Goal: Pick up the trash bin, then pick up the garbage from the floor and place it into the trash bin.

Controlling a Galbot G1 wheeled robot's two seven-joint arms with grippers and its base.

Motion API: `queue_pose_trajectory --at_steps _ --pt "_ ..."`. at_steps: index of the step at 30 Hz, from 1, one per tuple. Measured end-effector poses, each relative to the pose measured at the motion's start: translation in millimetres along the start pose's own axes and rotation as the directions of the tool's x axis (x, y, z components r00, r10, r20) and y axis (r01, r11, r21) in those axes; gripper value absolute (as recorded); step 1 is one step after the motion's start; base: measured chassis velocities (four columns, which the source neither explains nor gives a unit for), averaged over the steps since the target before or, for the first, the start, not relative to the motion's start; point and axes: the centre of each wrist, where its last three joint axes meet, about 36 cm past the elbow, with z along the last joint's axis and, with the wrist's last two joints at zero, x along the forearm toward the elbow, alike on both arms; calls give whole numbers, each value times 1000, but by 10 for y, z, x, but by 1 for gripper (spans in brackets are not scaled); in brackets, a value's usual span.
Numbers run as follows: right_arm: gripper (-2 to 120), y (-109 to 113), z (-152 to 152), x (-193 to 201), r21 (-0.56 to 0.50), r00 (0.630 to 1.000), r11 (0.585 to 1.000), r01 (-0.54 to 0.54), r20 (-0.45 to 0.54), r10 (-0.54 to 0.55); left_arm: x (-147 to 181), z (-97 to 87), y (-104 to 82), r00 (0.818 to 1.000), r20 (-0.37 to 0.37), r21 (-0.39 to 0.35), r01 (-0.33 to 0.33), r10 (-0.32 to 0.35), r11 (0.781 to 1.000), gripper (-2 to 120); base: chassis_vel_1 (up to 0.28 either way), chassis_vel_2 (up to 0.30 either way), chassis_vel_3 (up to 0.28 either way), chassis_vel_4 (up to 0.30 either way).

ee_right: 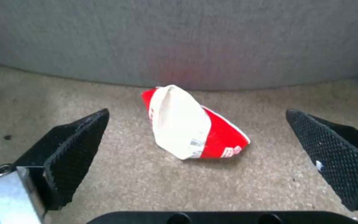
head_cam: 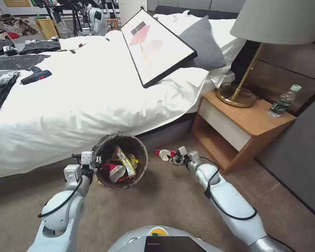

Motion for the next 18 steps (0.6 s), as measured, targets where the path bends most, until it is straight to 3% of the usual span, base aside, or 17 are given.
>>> queue_pose_trajectory --at_steps 18 --pt "100 -250 154 -480 10 999 1000 8 -36 -7 2 2 -21 1000 5 3 -1 1 1000 3 0 0 0 0"
